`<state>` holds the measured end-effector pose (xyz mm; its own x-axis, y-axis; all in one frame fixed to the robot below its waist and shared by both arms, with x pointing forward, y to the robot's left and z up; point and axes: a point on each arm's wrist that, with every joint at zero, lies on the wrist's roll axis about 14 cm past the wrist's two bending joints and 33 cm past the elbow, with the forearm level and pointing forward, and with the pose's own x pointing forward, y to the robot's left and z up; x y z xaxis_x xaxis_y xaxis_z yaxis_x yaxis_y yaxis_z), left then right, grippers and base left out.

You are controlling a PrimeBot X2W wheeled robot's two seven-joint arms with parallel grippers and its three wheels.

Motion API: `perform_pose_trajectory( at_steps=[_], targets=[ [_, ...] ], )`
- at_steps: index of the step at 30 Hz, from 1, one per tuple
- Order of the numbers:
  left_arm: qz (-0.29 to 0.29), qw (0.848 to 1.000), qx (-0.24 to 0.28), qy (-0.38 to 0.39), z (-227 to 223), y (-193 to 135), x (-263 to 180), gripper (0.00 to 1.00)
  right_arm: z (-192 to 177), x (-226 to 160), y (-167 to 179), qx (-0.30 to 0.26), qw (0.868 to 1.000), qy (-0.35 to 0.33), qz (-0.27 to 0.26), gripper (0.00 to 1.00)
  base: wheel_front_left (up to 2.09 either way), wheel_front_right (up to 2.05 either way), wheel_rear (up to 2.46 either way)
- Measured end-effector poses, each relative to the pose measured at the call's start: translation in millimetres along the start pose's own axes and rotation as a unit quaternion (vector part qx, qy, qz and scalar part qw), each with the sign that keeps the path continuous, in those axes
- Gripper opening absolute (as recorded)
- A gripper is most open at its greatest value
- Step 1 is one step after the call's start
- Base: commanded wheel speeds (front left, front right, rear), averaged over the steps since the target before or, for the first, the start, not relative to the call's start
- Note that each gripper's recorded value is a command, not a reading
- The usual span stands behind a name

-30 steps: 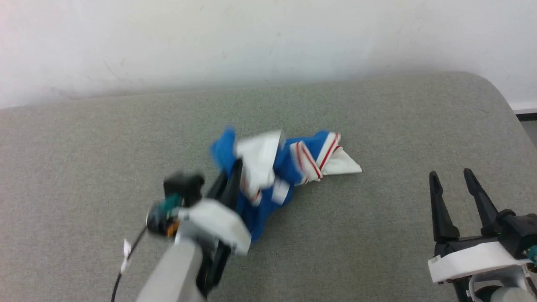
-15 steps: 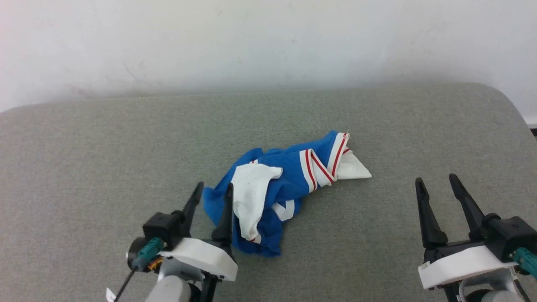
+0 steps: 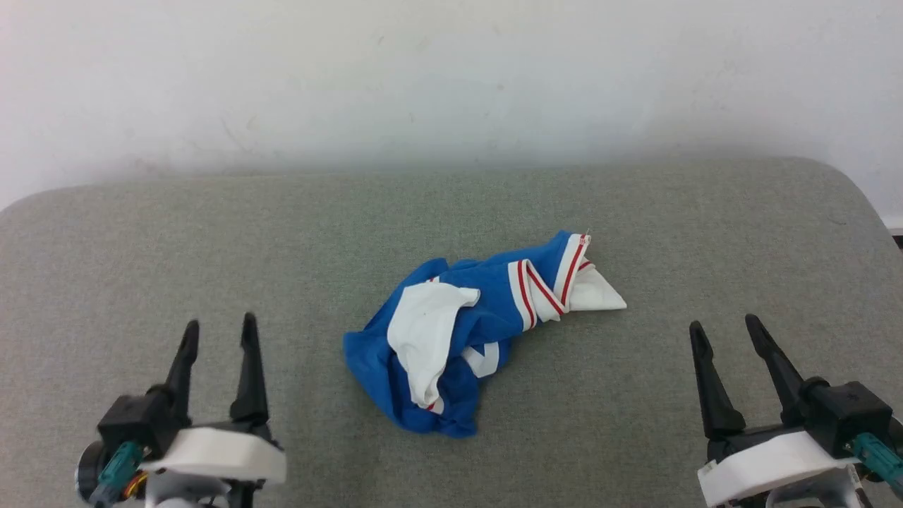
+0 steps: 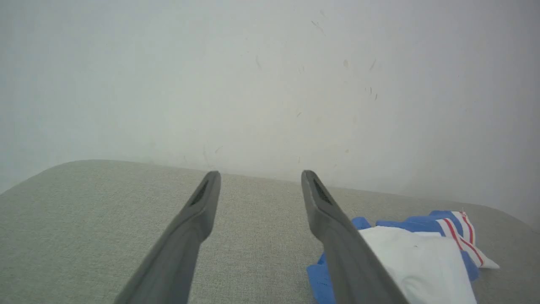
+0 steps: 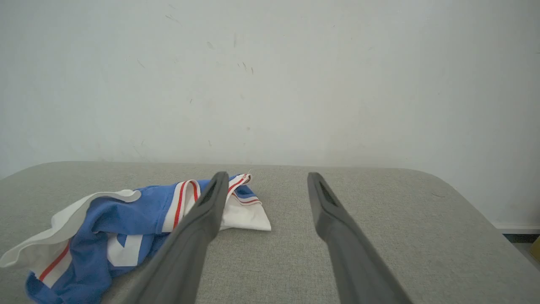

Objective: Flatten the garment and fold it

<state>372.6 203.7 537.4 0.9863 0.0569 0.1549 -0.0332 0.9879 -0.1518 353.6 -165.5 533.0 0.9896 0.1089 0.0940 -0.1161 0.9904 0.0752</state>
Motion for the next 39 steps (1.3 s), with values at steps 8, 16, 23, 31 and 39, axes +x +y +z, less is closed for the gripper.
perform_pose_trajectory(
  at_steps=[8,16,23,31,39],
  targets=[
    [0.007,0.999,0.017,0.031,-11.3,16.1,-15.7,1.0,-0.3,-5.8,-1.5,0.0,1.0,0.004,-0.004,1.0,0.0,0.0,0.0],
    [-0.075,0.993,-0.013,0.085,-24.7,-30.7,-14.8,1.0,0.9,-9.9,-5.6,-0.001,1.0,0.005,-0.011,1.0,0.0,0.0,0.0],
    [-0.18,0.972,-0.022,0.152,-43.6,-95.7,-10.1,1.0,-2.4,-13.4,-10.0,-0.001,1.0,0.011,-0.02,1.0,0.0,0.0,0.0],
    [-0.238,0.928,0.017,0.287,-97.0,-125.7,-27.1,1.0,-8.3,-19.2,-20.0,0.003,0.999,0.021,-0.038,1.0,0.0,0.0,0.0],
    [-0.226,0.932,0.05,0.278,-95.3,-114.4,-11.6,0.0,-17.5,-21.9,-24.2,0.018,0.998,0.031,-0.047,1.0,0.0,0.0,0.0]
  ],
)
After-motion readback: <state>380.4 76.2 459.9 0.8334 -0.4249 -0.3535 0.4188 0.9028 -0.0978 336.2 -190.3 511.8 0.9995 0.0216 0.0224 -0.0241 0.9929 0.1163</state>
